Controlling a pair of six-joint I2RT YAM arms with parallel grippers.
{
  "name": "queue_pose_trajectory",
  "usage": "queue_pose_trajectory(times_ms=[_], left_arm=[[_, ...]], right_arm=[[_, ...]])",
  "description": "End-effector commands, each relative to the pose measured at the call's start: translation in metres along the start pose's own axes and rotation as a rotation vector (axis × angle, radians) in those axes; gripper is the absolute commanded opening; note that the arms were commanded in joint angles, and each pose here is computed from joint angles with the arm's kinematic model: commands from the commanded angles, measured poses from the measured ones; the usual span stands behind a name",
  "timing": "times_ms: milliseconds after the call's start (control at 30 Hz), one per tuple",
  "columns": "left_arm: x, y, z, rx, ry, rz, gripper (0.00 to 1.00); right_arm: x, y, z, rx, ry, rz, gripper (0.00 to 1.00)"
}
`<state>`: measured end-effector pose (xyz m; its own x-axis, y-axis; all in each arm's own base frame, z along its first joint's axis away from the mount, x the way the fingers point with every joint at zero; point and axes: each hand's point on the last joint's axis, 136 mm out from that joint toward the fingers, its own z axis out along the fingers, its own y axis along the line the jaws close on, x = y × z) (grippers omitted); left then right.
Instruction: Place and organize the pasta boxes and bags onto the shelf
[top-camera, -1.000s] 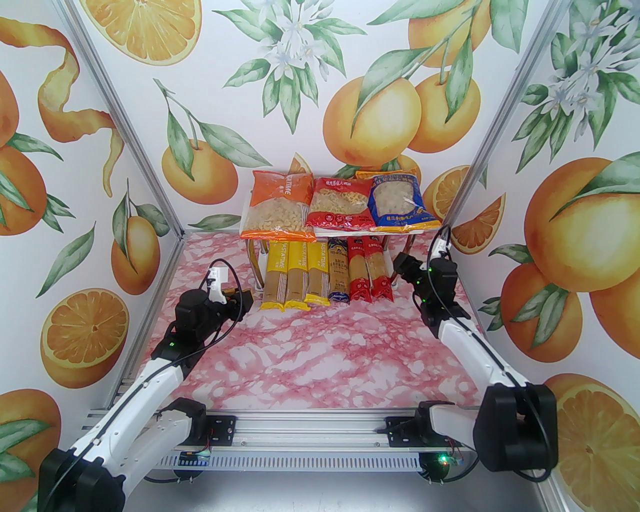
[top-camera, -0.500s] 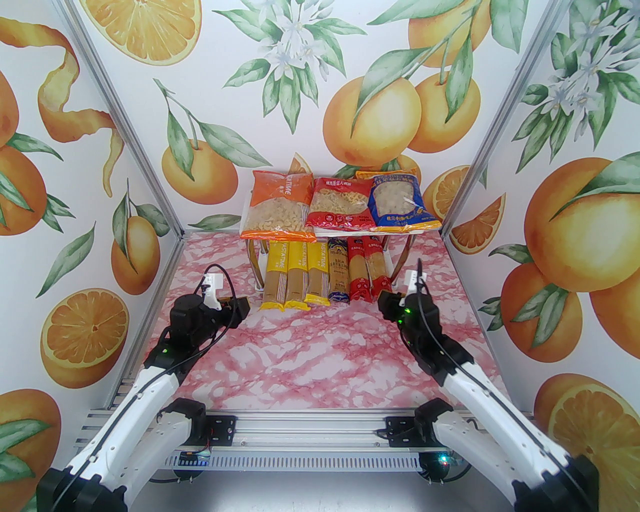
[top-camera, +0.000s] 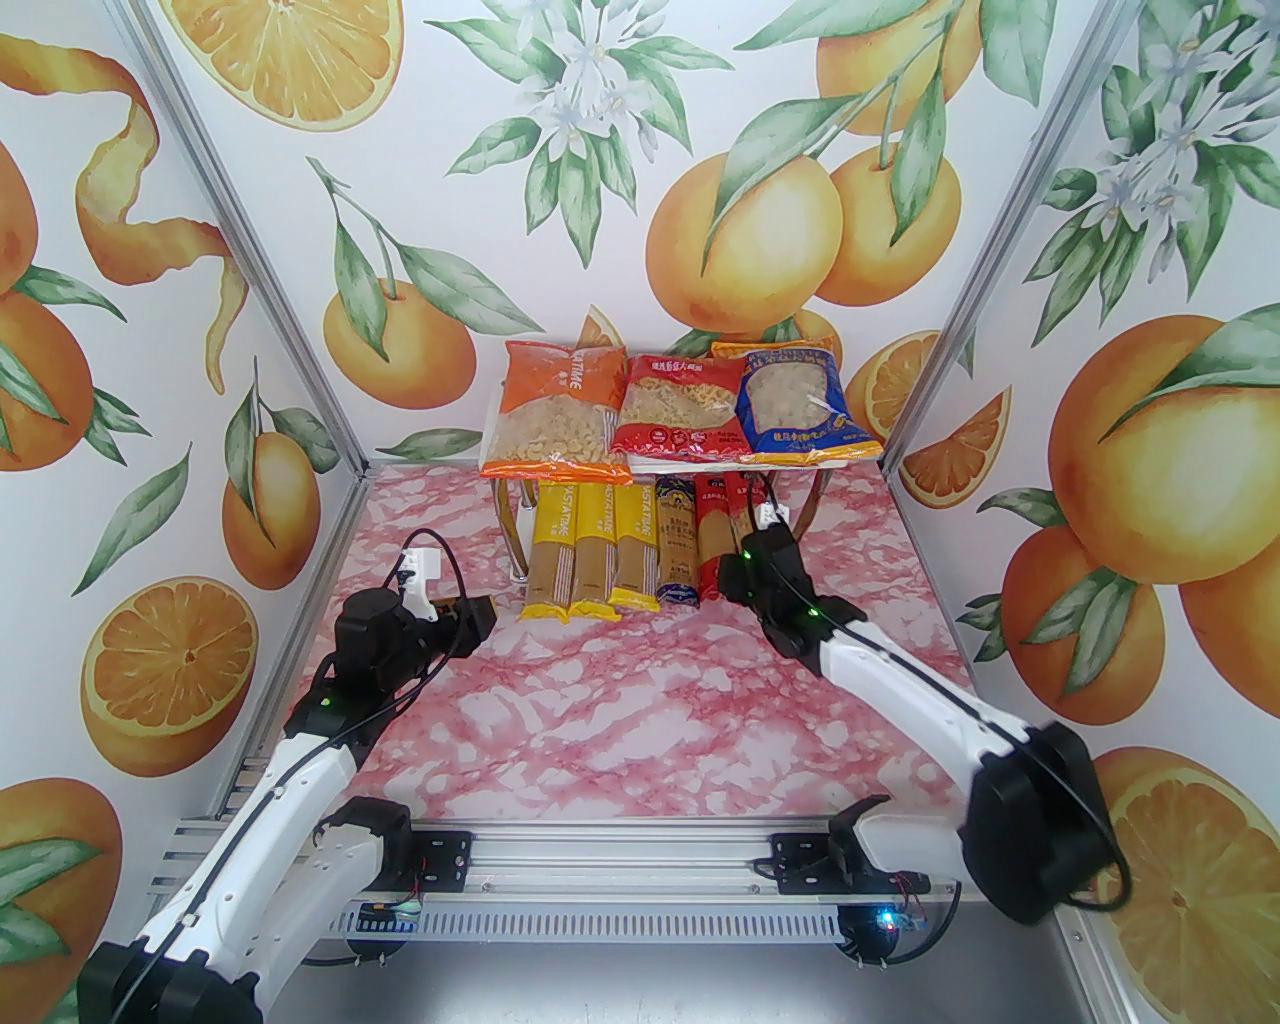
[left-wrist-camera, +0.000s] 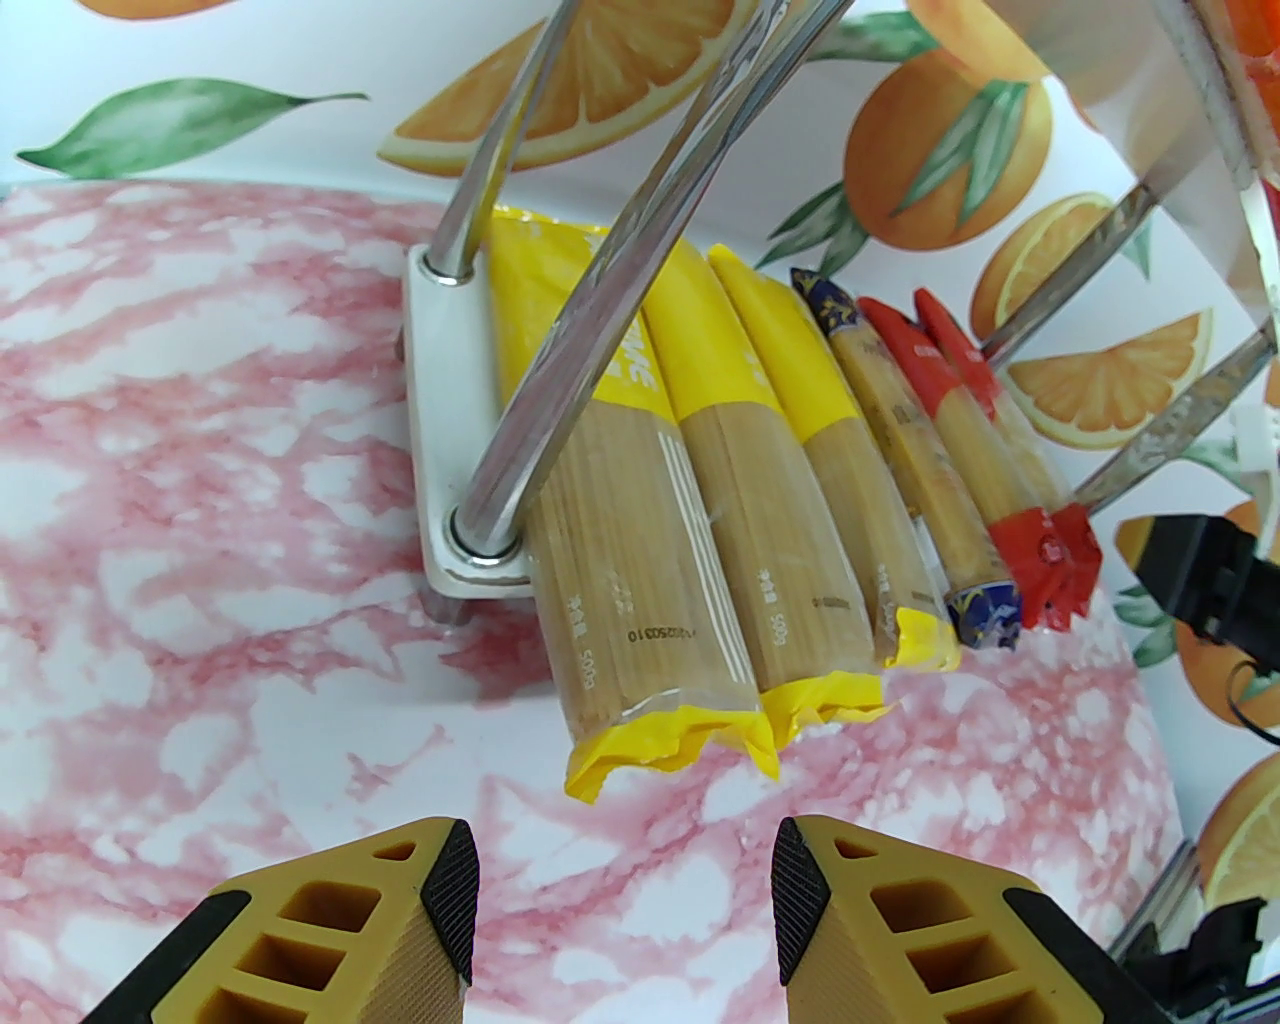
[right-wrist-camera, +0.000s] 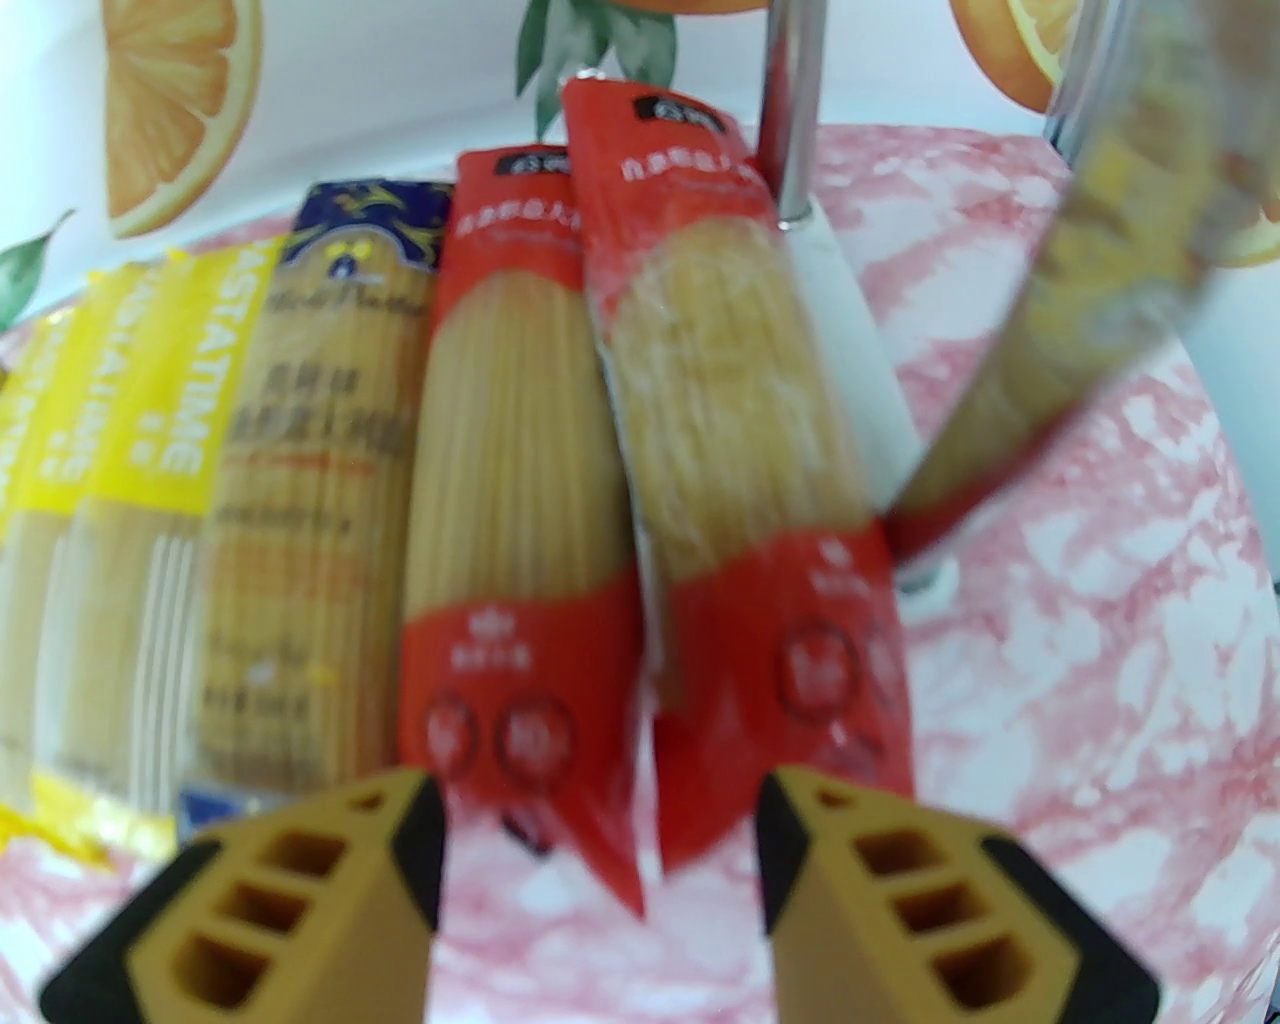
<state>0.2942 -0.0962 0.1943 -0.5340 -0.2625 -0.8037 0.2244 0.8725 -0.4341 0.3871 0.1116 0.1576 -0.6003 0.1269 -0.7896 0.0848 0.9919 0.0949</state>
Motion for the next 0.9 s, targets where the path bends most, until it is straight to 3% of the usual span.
queue_pose_trajectory(times_ms=[0,567,767,867], left_arm=[[0.004,0.002,-0.002,0.0,0.014,-0.012,0.54],[0.006,0.009,-0.001,-0.021,0.024,-0.012,0.55],[0.004,0.01,-0.002,-0.025,0.019,-0.011,0.55],[0.005,0.01,-0.002,-0.029,0.019,-0.008,0.55]], right_arm=[[-0.016,0.004,0.015,0.046,-0.053,-0.004,0.58],[-0.025,0.021,0.087,0.154,-0.039,-0.079,0.68],[-0.019,0.021,0.107,0.135,0.023,-0.064,0.67],[-0.006,0.026,0.117,0.099,0.082,-0.081,0.61]])
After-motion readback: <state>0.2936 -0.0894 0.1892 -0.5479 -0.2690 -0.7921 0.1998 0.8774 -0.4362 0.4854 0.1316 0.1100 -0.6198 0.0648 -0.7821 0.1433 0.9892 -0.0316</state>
